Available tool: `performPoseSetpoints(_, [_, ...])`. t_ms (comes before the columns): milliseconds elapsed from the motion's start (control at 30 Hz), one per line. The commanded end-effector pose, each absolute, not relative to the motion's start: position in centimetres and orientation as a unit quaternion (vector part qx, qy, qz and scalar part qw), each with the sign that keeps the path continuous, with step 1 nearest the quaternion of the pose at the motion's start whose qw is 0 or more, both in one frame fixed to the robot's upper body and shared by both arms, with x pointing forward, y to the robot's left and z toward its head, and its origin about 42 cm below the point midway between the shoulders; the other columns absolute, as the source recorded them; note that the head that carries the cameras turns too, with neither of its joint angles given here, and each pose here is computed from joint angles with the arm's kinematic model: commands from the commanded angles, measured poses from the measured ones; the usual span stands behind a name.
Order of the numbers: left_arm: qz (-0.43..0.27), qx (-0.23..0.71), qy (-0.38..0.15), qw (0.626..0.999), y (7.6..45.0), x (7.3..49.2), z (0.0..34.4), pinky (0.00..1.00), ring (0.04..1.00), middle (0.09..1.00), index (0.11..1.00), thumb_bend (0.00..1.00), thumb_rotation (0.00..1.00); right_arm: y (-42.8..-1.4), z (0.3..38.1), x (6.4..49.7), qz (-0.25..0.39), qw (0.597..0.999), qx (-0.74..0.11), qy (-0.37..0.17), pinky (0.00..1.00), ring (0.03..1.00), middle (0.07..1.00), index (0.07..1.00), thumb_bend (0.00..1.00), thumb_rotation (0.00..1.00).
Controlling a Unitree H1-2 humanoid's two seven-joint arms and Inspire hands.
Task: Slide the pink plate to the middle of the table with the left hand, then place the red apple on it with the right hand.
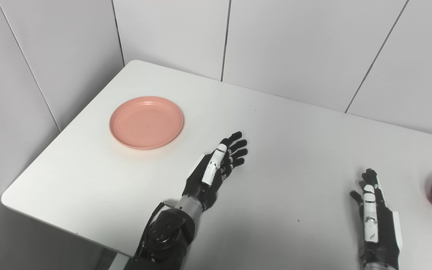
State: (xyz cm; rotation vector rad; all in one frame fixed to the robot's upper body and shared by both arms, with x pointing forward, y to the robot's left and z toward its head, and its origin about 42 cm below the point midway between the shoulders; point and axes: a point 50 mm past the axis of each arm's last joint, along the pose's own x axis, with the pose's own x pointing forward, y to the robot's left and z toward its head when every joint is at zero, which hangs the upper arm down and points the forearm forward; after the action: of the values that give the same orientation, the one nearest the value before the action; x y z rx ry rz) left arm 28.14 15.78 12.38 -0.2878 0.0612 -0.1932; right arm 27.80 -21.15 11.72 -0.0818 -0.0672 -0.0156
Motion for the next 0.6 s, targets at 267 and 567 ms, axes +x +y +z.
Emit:
performPoseSetpoints(267, [-0.103, -0.131, 0.009, 0.986, 16.2, 28.8, 13.3, 0.91, 0.905, 0.91, 0.891, 0.42, 1.0, -21.1, 12.7, 28.1, -0.006, 0.997, -0.039, -0.068, 0.99, 0.976, 0.964, 0.957, 0.12, 1.0])
performPoseSetpoints(567, [-0.118, -0.12, -0.017, 0.986, 17.4, 29.3, 15.4, 0.89, 0.886, 0.891, 0.879, 0.48, 1.0, -21.0, 12.6, 28.2, -0.001, 0.997, -0.034, -0.068, 1.0, 0.987, 0.974, 0.97, 0.12, 1.0])
